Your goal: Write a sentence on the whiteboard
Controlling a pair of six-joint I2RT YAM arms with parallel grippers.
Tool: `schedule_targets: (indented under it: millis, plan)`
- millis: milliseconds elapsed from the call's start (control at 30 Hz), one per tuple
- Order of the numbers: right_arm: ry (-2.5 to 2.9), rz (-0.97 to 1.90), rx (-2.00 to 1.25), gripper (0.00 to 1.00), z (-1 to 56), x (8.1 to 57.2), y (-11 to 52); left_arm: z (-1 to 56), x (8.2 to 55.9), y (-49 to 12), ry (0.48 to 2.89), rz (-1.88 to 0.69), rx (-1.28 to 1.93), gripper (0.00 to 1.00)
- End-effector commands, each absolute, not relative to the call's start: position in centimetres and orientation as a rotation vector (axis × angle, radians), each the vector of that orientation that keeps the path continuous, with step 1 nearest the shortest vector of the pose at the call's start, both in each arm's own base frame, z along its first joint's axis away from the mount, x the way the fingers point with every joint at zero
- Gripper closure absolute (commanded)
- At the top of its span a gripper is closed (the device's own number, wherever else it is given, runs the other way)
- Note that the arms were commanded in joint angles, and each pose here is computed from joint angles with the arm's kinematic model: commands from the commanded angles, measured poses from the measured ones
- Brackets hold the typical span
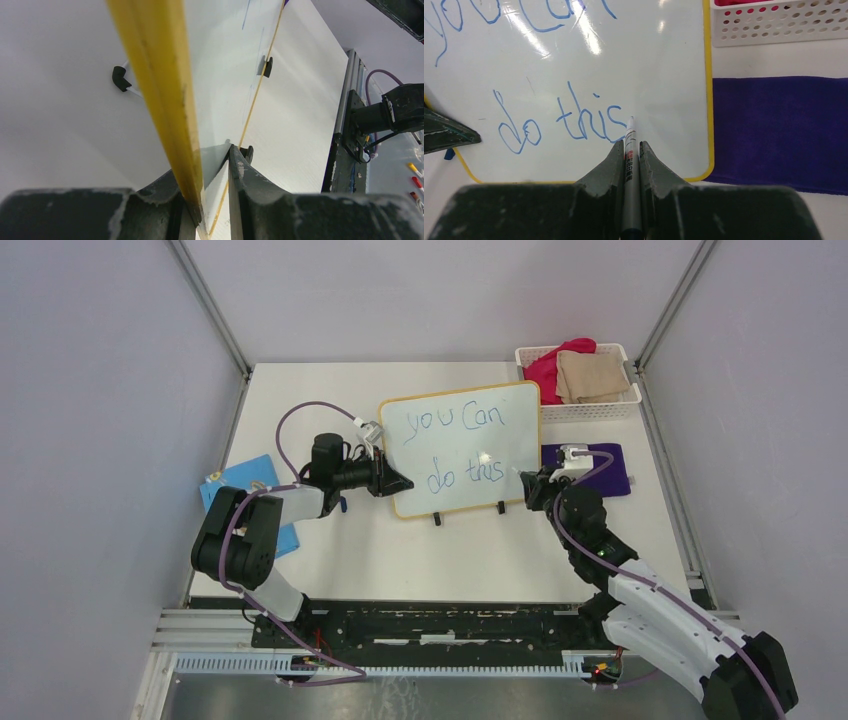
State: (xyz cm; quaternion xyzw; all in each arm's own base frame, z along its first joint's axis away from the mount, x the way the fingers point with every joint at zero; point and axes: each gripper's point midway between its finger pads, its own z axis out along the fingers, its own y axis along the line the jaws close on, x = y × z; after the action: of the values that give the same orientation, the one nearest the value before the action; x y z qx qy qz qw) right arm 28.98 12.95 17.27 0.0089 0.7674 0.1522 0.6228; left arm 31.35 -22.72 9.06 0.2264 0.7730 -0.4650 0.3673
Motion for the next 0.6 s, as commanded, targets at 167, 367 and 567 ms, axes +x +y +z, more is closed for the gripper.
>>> schedule_targets:
  millis: [167, 367, 567]
  plan:
    - [1.733, 0.385, -0.016, 1.0, 17.8, 29.3, 13.8, 3.2, 29.3, -21.5, 2.214, -1.084, 0.573, 0.98]
    - [1.759, 0.349, -0.01, 1.0, 16.8, 29.2, 13.3, 3.3, 29.3, -21.5, 2.213, -1.087, 0.574, 0.98]
    - [1.779, 0.334, -0.015, 1.0, 15.8, 29.0, 13.0, 3.3, 29.3, -21.5, 2.214, -1.086, 0.573, 0.98]
